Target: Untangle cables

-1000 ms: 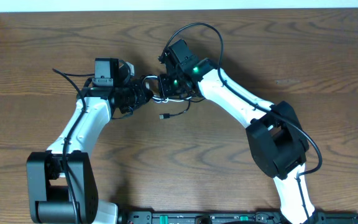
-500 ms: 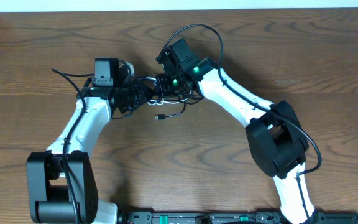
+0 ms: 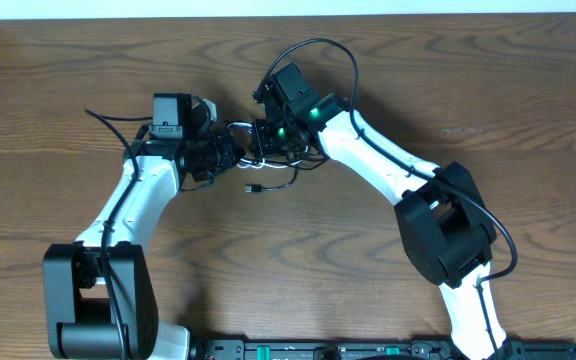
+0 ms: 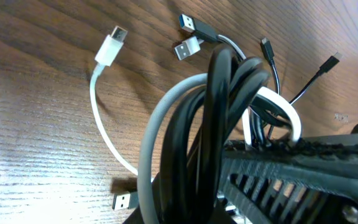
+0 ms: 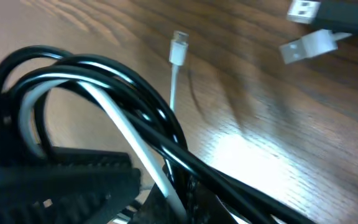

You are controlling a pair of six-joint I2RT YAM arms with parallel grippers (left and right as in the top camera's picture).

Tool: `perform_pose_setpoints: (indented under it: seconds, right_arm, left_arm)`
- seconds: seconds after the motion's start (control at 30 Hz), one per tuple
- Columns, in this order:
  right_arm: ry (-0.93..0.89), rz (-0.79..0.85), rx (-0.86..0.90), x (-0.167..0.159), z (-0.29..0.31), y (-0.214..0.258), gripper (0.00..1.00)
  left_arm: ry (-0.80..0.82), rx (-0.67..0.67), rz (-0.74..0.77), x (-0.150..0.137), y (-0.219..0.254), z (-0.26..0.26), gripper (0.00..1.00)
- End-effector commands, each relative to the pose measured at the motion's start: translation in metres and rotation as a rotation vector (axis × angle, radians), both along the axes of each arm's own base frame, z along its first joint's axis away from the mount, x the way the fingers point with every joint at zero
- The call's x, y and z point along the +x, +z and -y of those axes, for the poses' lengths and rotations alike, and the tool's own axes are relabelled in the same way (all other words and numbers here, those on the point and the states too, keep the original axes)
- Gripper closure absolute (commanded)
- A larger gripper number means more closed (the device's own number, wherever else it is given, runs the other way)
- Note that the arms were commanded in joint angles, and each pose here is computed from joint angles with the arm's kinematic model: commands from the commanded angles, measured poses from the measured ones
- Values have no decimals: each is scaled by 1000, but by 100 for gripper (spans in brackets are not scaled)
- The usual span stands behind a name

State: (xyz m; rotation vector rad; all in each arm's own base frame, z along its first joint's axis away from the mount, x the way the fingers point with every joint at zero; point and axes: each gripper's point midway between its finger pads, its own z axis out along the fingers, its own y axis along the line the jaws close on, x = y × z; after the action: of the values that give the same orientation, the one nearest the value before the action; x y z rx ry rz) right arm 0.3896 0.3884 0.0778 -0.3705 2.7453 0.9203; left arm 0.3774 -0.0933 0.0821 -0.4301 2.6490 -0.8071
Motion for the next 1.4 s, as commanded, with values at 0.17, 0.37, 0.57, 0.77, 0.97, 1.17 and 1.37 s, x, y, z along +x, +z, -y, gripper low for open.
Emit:
perform_pose_setpoints:
  seconds: [0.17, 0.37, 0.57, 0.77, 0.97, 1.17, 1.37]
  right_arm:
    - [-138, 142, -340, 27, 60, -25, 99]
    - [-210, 199, -531, 34, 97, -30, 99]
    - [-224, 235, -670, 36, 124, -31, 99]
    - [-228, 240, -682, 36, 126, -30, 99]
    - [-235, 238, -682, 38, 129, -30, 99]
    - [-238, 237, -682, 39, 130, -30, 99]
    - [-241, 237, -682, 40, 131, -30, 99]
  left_arm:
    - [-64, 10, 36, 0, 4, 5, 93]
    - [-69, 0, 35, 0, 5, 6, 92]
    - [-50, -2, 33, 1, 5, -1, 93]
    - [55, -27, -30, -1, 1, -22, 92]
    - [146, -44, -91, -6, -3, -42, 93]
    - [223, -27, -138, -10, -8, -57, 93]
    - [242, -3, -148, -11, -11, -62, 92]
